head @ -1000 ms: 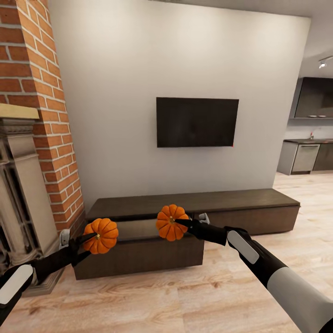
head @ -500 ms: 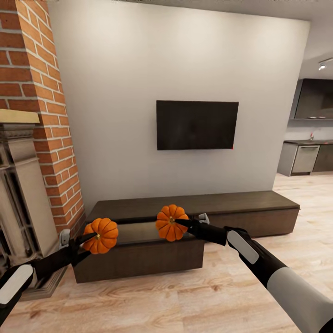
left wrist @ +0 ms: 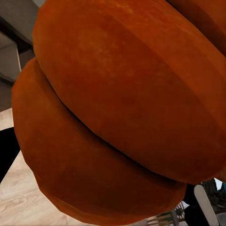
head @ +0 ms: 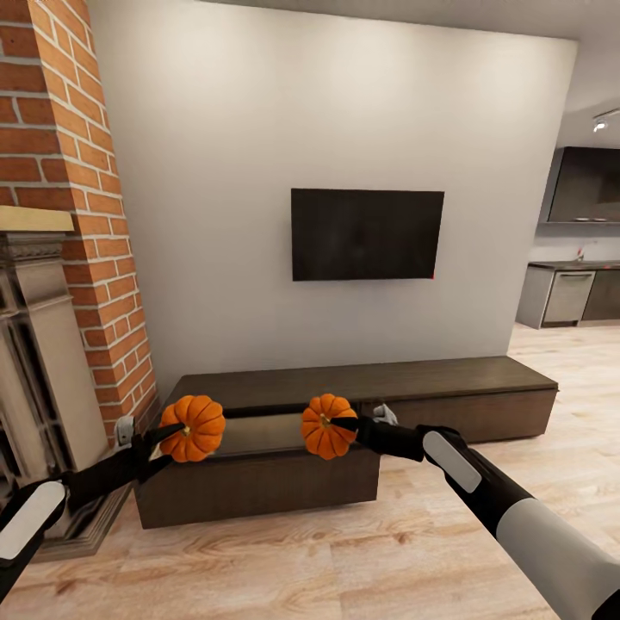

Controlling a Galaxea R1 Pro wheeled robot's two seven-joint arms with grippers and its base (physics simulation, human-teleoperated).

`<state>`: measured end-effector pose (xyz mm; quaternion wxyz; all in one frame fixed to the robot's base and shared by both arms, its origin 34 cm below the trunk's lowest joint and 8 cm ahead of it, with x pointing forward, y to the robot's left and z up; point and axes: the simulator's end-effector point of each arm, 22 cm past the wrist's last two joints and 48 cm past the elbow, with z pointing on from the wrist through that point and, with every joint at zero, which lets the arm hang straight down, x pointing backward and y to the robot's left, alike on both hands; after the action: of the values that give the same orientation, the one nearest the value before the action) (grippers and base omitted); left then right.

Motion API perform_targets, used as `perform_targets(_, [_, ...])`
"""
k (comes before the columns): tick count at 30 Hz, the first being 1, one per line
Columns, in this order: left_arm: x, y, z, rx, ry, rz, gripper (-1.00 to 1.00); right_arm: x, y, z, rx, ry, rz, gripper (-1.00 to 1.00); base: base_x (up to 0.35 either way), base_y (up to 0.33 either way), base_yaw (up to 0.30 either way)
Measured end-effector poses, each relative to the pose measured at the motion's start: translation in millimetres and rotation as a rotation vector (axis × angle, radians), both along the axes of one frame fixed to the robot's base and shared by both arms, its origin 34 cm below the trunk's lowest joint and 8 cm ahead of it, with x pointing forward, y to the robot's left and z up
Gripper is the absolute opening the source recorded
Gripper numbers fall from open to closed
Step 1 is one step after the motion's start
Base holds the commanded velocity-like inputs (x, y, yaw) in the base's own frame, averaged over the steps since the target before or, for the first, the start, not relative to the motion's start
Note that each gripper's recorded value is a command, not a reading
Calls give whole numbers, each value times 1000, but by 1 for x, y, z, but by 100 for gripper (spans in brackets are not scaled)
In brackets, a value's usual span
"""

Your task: Place each of the two pumpkins and all three candles from the living room inside a cabinet in the living room (use any cabinet), then make sure every cabinet is closed, and position the cauldron so it is next to a table in the living room.

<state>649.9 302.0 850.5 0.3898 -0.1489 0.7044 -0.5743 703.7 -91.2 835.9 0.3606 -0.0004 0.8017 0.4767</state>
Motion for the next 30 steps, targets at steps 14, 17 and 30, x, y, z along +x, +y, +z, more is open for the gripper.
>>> perform_targets(14, [3, -3, 26, 2, -6, -6, -100, 4, 0, 24, 2, -5, -3, -100, 0, 0, 0])
perform_targets(17, [3, -4, 31, 3, -5, -8, -100, 5, 0, 30, 2, -7, -4, -100, 0, 0, 0])
perform_targets(30, [4, -3, 32, 6, -2, -6, -100, 5, -1, 32, -3, -10, -5, -100, 79, 17, 0])
